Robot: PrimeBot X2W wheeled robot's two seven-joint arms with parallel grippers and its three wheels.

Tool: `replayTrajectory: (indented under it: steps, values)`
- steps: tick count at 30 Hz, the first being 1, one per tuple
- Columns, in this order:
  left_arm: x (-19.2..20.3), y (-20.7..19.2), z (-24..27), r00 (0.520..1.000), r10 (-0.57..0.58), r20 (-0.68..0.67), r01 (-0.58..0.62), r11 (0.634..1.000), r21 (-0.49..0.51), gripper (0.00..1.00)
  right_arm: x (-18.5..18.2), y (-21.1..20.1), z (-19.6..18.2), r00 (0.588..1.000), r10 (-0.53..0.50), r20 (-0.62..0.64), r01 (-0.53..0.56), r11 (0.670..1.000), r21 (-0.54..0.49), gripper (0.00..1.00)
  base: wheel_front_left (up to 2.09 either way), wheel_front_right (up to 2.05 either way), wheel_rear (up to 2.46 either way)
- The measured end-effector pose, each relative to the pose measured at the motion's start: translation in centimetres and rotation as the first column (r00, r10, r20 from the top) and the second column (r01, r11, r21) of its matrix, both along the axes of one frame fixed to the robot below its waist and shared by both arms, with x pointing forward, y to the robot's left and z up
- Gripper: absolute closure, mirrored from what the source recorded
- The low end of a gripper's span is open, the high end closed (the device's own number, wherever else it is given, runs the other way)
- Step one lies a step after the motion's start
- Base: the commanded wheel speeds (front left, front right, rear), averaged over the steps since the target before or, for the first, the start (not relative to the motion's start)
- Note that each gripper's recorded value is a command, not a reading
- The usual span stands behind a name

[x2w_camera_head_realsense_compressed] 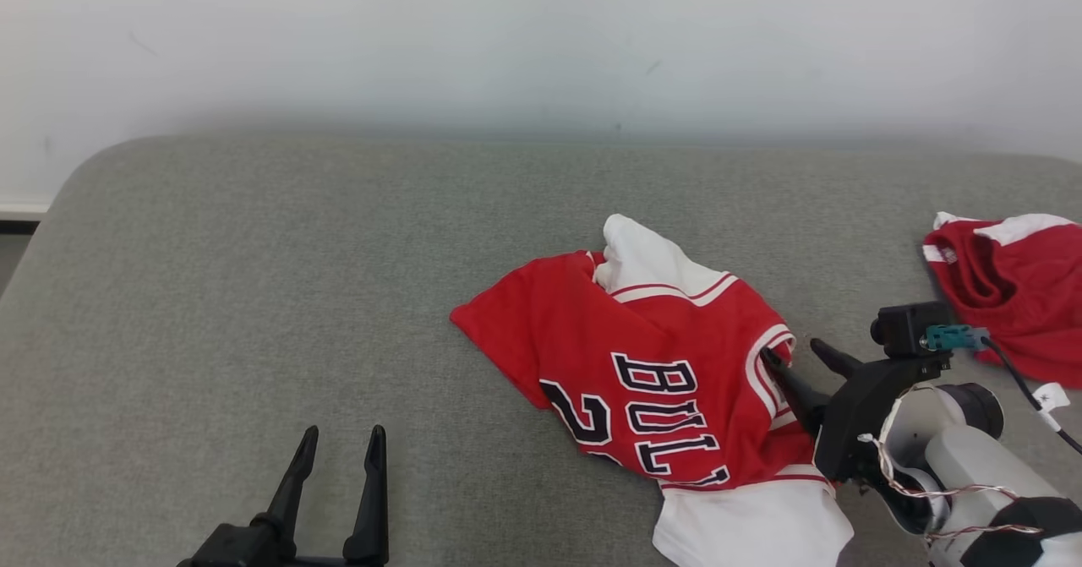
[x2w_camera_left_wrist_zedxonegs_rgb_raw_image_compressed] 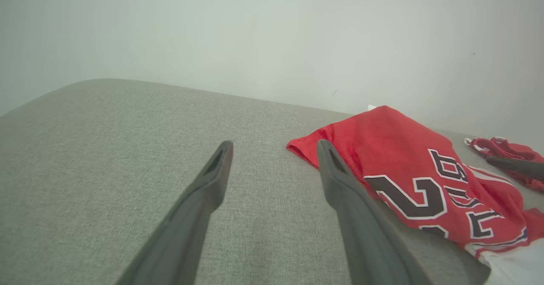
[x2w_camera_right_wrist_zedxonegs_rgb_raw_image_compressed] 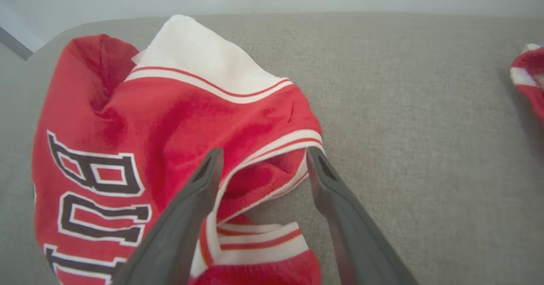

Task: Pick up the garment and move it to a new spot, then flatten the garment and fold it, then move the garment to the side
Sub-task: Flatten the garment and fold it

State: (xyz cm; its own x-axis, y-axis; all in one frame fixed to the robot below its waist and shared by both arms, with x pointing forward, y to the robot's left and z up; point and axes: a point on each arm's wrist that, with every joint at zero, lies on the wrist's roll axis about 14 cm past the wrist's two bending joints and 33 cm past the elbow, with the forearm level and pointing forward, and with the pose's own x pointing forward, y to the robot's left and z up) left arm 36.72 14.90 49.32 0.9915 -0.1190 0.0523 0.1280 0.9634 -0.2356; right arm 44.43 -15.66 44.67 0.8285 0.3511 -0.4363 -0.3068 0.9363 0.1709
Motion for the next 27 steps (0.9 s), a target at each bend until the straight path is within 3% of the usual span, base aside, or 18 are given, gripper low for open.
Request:
replayTrajectory:
  steps: [5, 11, 14, 15, 16, 17, 23, 27]
  values:
    - [0.3, -0.5, -0.1, 1.000, -0.017, -0.003, 0.017, 1.000, -0.001, 0.00, -0.1, -0.6, 0.1, 0.999, -0.007, -0.033, 0.008, 1.000, 0.015, 0.00, 0.00, 0.00, 0.00]
    - [0.9, -0.8, -0.4, 1.000, -0.025, -0.010, 0.025, 1.000, -0.001, 0.00, -0.3, 1.4, -2.1, 0.988, 0.000, -0.157, 0.013, 0.996, 0.088, 0.00, 0.00, 0.00, 0.00]
    - [1.0, -0.7, -0.4, 1.000, -0.021, -0.013, 0.021, 1.000, -0.009, 0.00, -0.7, 2.2, -4.1, 0.970, 0.016, -0.241, 0.001, 0.997, 0.071, 0.00, 0.00, 0.00, 0.00]
    - [1.0, -0.6, -0.4, 1.000, -0.019, -0.012, 0.019, 1.000, -0.008, 0.00, -0.7, 2.5, -4.4, 0.967, 0.031, -0.253, -0.017, 0.998, 0.057, 0.15, 0.00, 0.00, 0.00]
    - [0.9, -0.6, -0.5, 1.000, -0.020, -0.014, 0.020, 1.000, -0.010, 0.00, -0.5, 2.8, -4.4, 0.968, 0.038, -0.250, -0.027, 0.998, 0.048, 0.61, 0.00, 0.00, 0.00]
    - [0.8, -0.3, -0.6, 1.000, -0.011, -0.021, 0.010, 1.000, -0.013, 0.00, 0.2, 3.5, -4.1, 0.970, 0.051, -0.236, -0.041, 0.998, 0.047, 1.00, 0.00, 0.00, 0.00]
    - [0.7, 0.4, -0.6, 1.000, 0.011, -0.020, -0.012, 1.000, -0.012, 0.00, 2.3, 4.0, -2.5, 0.987, 0.056, -0.147, -0.051, 0.998, 0.039, 1.00, 0.00, 0.00, 0.00]
    - [0.9, 0.6, -0.7, 1.000, 0.016, -0.025, -0.016, 1.000, -0.013, 0.00, 6.2, 2.5, 1.7, 0.999, 0.031, 0.032, -0.031, 0.999, -0.008, 1.00, 0.00, 0.00, 0.00]
